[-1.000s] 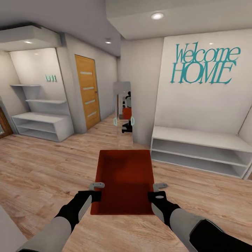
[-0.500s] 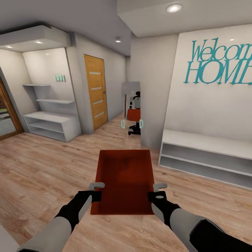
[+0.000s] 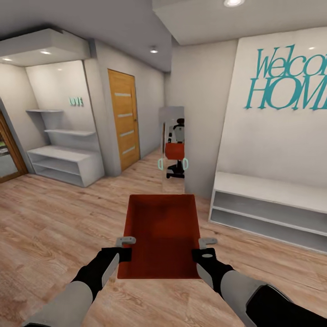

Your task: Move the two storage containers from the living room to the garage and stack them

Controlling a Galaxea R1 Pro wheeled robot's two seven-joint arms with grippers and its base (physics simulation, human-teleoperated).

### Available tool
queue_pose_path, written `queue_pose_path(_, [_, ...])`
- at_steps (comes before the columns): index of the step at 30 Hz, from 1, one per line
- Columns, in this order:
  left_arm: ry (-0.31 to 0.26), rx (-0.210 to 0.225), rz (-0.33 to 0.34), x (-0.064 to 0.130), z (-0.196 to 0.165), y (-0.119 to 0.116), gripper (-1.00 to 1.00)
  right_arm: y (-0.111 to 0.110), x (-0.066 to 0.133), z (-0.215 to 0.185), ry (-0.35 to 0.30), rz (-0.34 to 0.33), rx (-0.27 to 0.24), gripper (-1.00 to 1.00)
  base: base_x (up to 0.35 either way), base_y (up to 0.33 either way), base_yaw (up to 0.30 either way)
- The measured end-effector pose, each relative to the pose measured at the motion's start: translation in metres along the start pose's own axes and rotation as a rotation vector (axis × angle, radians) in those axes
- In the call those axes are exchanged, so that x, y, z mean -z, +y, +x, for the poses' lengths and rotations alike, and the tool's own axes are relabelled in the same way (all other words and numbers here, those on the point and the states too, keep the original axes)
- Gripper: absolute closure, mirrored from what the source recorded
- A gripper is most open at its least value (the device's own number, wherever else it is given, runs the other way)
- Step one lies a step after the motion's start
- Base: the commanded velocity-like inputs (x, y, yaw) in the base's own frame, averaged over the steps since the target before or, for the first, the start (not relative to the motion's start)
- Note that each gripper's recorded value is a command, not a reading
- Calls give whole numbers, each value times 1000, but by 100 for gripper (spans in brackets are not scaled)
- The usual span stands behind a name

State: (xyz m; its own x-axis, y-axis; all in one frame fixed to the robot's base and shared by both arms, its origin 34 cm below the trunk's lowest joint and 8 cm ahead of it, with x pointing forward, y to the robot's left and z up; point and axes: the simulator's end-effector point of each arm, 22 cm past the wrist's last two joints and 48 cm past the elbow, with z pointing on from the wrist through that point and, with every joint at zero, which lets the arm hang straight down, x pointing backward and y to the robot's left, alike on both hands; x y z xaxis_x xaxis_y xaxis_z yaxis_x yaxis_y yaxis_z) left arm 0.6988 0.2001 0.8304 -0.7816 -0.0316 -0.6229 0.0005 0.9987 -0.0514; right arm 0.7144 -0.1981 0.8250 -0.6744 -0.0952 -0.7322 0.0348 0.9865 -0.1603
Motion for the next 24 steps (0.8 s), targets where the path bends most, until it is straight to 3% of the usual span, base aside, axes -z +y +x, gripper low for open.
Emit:
queue_pose_path(18, [0,-3,0,0,-1,0,100,0,0,0,0,-1,-1,100,322,0,262])
queue_pose_path(24, [-1,-2,0,0,-1,-1,100,-1,0,0,0,0,-1,100,322,0,63])
